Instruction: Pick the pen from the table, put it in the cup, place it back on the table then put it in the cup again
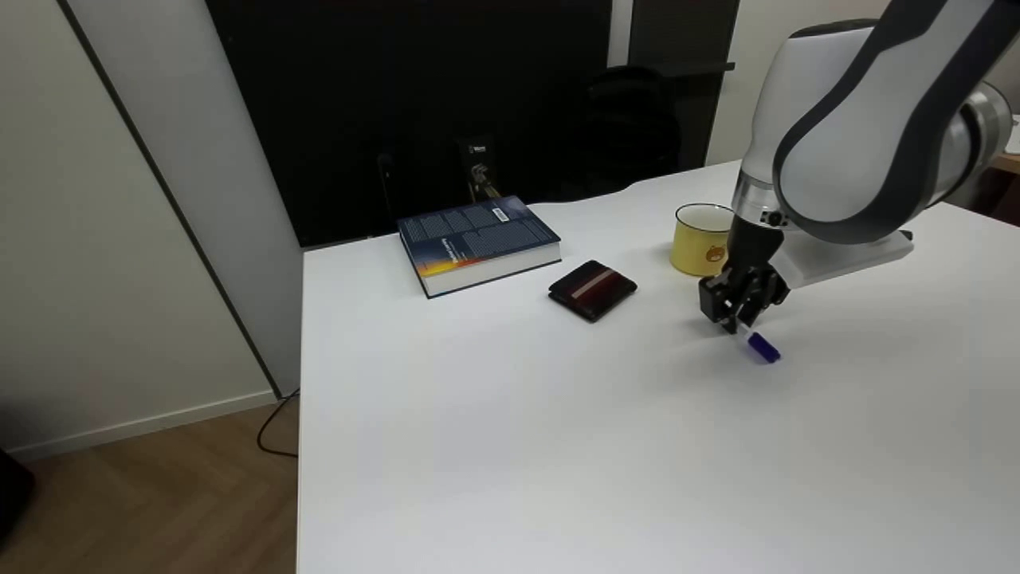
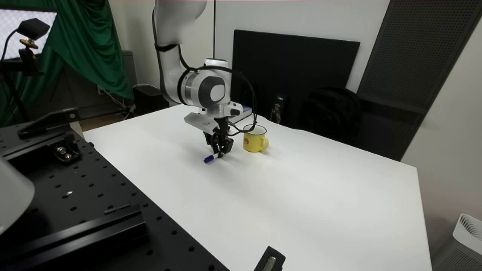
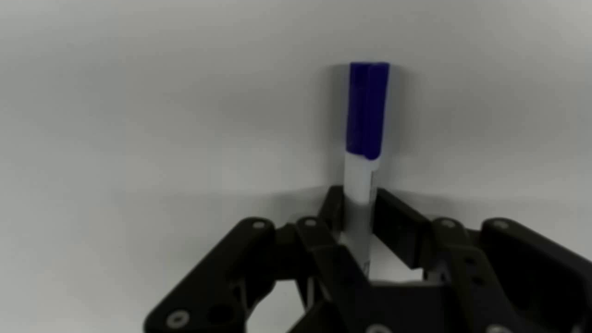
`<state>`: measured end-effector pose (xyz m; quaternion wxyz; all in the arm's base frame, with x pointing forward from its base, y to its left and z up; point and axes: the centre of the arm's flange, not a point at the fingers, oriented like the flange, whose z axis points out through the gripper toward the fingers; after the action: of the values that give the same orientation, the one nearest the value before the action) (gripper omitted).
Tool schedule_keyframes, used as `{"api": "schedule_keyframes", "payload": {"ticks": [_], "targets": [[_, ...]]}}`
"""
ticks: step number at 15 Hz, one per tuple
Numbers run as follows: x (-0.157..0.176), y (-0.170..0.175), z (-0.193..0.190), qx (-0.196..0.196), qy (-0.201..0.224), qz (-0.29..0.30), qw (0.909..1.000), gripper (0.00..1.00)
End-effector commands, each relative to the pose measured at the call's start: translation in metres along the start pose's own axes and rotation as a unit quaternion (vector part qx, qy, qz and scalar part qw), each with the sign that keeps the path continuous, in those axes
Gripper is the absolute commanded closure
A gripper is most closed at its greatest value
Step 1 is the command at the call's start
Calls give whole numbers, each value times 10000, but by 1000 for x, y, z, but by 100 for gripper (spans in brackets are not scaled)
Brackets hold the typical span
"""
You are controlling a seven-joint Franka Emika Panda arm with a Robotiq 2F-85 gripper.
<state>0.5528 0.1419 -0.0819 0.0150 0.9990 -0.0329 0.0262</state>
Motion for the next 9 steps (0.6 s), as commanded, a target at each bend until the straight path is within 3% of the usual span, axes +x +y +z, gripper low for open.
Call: {"api": "schedule_keyframes", "payload": {"ticks": [1,9], "targets": [[4,6,4,-116,-87,201,9997,94],[41,14,-11,166,-610,529,9966,94]]}}
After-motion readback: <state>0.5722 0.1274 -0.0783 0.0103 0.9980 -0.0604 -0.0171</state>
